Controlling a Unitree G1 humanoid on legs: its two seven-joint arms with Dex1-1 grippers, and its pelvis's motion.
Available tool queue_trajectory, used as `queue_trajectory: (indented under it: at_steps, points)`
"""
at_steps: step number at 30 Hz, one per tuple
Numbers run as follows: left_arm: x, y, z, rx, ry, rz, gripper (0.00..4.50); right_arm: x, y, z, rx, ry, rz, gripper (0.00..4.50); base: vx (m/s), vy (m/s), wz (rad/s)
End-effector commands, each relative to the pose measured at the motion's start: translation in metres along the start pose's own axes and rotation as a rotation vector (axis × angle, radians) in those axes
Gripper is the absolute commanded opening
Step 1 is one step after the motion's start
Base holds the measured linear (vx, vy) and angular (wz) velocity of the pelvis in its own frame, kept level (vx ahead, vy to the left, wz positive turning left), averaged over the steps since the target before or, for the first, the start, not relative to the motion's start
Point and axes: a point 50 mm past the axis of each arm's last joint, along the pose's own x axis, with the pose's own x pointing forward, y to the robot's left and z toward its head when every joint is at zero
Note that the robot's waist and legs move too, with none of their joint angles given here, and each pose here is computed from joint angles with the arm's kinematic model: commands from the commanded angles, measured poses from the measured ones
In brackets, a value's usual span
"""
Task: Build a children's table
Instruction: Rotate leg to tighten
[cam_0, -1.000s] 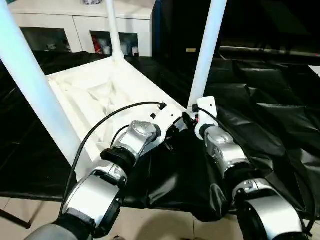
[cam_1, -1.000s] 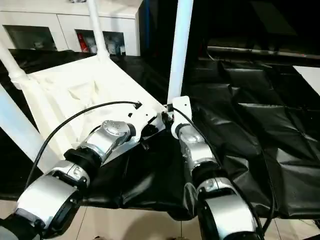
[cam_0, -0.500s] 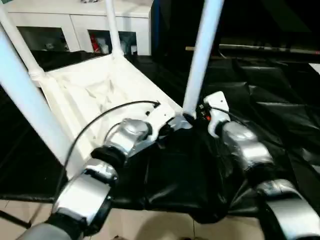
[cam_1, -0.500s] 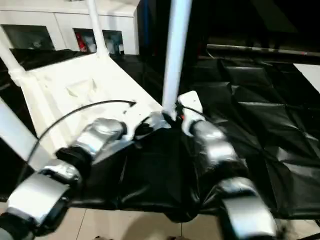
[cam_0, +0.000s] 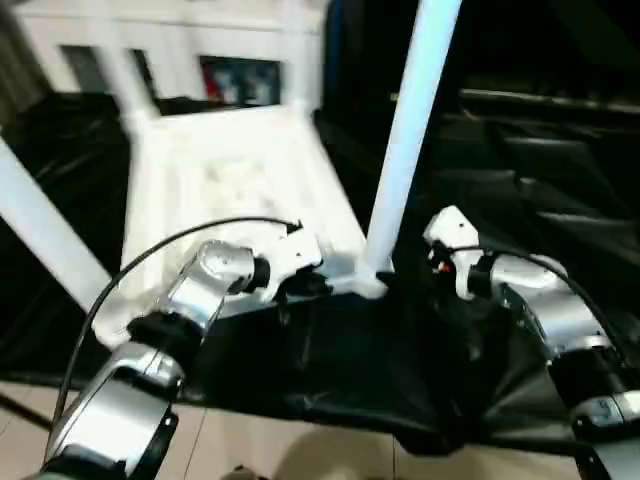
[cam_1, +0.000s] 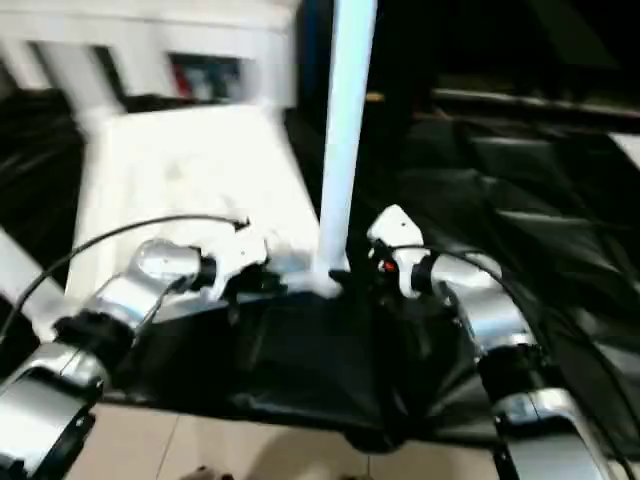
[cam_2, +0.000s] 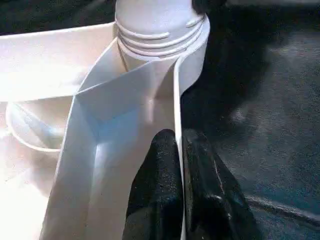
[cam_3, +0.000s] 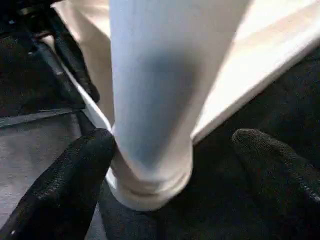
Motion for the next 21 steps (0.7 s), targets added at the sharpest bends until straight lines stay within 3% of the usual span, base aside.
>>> queue_trajectory:
  at_steps: [1,6,21]
  points:
    - [0.007,-0.008,0.004,0.033,0.001,-0.066,0.0,-0.002,0.005,-0.003,-0.013,0.036,0.041,4.2,0.0,0.0,0.0]
    - [0.007,-0.01,0.006,0.035,-0.005,-0.074,0.0,-0.002,0.01,-0.005,-0.012,0.047,0.083,4.2,0.0,0.0,0.0]
    - [0.008,-0.013,0.007,0.036,-0.004,-0.094,0.0,0.013,0.007,-0.001,0.026,-0.001,0.047,4.2,0.0,0.0,0.0]
